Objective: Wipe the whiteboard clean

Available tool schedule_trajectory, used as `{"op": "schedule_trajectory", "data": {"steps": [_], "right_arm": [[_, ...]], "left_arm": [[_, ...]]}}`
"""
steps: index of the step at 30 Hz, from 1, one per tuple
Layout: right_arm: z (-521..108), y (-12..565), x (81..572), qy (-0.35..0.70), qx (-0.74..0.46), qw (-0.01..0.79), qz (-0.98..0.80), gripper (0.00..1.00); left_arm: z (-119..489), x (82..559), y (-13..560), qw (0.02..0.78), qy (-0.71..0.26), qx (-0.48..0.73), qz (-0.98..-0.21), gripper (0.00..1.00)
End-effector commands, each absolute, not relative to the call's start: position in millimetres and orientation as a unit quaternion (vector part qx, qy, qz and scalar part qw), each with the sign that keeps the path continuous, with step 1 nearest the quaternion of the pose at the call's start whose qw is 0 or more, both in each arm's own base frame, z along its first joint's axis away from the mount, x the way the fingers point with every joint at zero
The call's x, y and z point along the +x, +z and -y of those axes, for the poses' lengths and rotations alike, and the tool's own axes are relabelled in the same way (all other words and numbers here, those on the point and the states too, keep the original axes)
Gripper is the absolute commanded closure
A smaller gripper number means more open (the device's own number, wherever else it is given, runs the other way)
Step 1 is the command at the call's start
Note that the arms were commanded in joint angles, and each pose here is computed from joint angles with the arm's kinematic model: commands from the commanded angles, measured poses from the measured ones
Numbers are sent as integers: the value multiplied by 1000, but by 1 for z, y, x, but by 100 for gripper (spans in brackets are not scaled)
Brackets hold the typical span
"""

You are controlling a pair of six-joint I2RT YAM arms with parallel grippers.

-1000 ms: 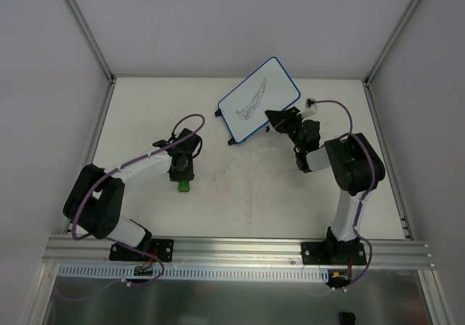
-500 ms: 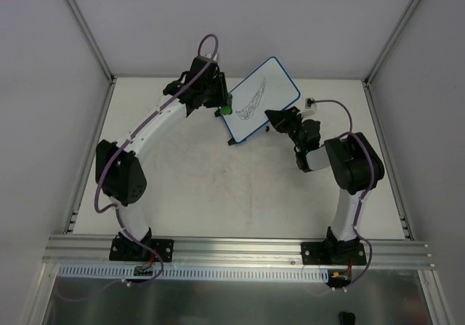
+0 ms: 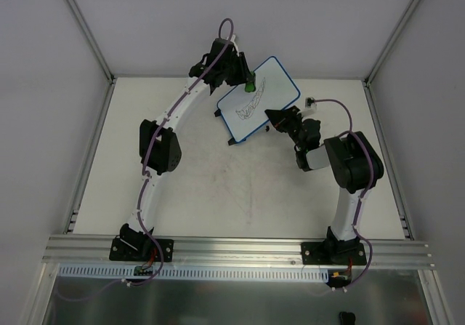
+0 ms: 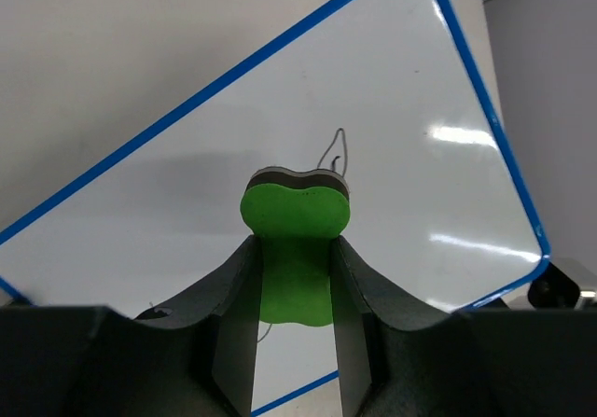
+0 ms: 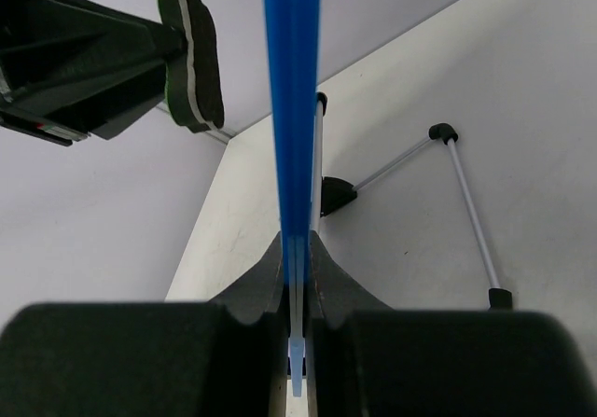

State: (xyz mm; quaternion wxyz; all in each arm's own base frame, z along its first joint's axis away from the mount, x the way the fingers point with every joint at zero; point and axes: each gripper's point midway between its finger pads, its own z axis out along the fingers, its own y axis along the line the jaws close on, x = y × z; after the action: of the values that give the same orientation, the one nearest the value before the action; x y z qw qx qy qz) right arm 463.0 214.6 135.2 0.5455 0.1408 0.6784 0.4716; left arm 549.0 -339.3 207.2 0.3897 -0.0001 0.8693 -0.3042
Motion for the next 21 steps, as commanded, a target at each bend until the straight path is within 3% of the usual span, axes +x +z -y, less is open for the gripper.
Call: {"op": "schedule_trajectory", "data": {"steps": [1, 6, 21], "right_arm": [[-220, 172, 467, 499, 98, 596, -622, 100], [-221, 172, 468, 500, 96, 595, -621, 100], [-233, 169, 454, 504, 62, 587, -631, 100]], "left_arm": [[359, 555, 256, 419, -378, 9, -825, 100], [373, 558, 262, 430, -407, 21, -806, 100], [374, 560, 215, 409, -374, 9, -832, 100]]}}
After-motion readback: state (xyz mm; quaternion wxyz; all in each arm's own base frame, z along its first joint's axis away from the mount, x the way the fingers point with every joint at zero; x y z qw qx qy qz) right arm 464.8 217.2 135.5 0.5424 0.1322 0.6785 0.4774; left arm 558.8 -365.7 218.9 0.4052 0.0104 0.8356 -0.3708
